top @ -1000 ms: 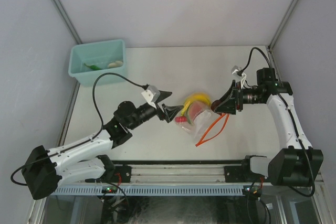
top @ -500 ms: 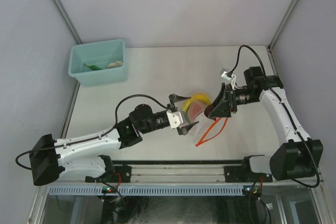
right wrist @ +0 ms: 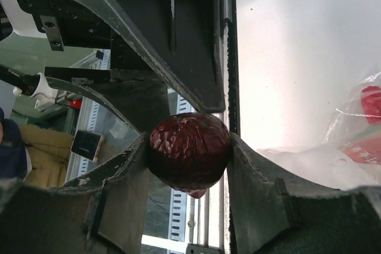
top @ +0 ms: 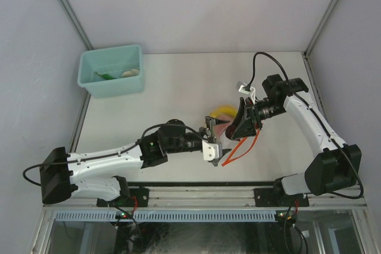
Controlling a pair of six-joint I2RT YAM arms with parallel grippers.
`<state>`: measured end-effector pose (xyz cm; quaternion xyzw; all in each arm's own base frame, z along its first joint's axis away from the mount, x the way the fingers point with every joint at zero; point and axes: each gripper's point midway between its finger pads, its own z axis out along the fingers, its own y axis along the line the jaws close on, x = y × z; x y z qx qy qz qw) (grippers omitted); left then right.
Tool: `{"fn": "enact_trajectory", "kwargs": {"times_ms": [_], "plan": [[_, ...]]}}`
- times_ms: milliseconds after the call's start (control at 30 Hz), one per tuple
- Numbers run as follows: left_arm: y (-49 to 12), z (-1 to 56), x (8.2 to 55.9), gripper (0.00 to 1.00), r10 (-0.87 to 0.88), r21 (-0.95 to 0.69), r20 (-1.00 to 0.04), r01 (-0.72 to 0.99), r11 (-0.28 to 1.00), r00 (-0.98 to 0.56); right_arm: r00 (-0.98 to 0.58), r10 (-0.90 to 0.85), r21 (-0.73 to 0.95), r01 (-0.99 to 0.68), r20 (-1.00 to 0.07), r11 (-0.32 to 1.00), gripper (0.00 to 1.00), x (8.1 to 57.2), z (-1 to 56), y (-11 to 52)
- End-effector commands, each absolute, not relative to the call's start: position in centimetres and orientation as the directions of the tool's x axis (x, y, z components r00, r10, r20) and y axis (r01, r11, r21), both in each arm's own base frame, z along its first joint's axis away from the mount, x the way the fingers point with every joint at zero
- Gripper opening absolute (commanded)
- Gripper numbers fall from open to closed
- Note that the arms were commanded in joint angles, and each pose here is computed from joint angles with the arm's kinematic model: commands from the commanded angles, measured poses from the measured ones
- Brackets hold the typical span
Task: Open the zip-top bag and remove the fake food
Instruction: Pick up the fake fruit from the zipper food storage bag, then place the fake fruit in the bin.
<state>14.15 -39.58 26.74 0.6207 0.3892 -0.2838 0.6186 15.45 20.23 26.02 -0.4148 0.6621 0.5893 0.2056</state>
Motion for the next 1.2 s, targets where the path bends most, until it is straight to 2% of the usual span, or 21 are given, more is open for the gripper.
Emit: {"fn": "enact_trajectory", "kwargs": {"times_ms": [0, 433, 800, 1067, 1167], "plan": [[-40.7, 30.7, 14.1, 0.96, 0.066, 0.603, -0.797, 0.792, 0.095, 0.6, -0.516, -0.309, 0.564, -0.822, -0.799, -0.084, 0.0, 14.9, 27.1, 20.7], [-42.0, 30.9, 14.2, 0.78, 0.085, 0.602, -0.798, 0.796, 0.068, 0.596, -0.524, -0.333, 0.583, -0.805, -0.784, -0.107, 0.0, 14.3, 26.8, 21.2], [-42.3, 29.8, 14.3, 0.7, 0.117, 0.595, -0.8, 0.802, 0.041, 0.588, -0.523, -0.331, 0.583, -0.804, -0.786, -0.116, 0.0, 14.1, 27.0, 21.3], [-42.3, 29.9, 14.3, 0.46, 0.123, 0.589, -0.804, 0.807, 0.041, 0.581, -0.526, -0.334, 0.588, -0.801, -0.782, -0.115, 0.01, 14.1, 26.9, 21.3], [-42.3, 29.9, 14.4, 0.32, 0.124, 0.585, -0.807, 0.81, 0.046, 0.577, -0.529, -0.335, 0.591, -0.799, -0.78, -0.113, 0.12, 14.2, 26.8, 21.3]]}}
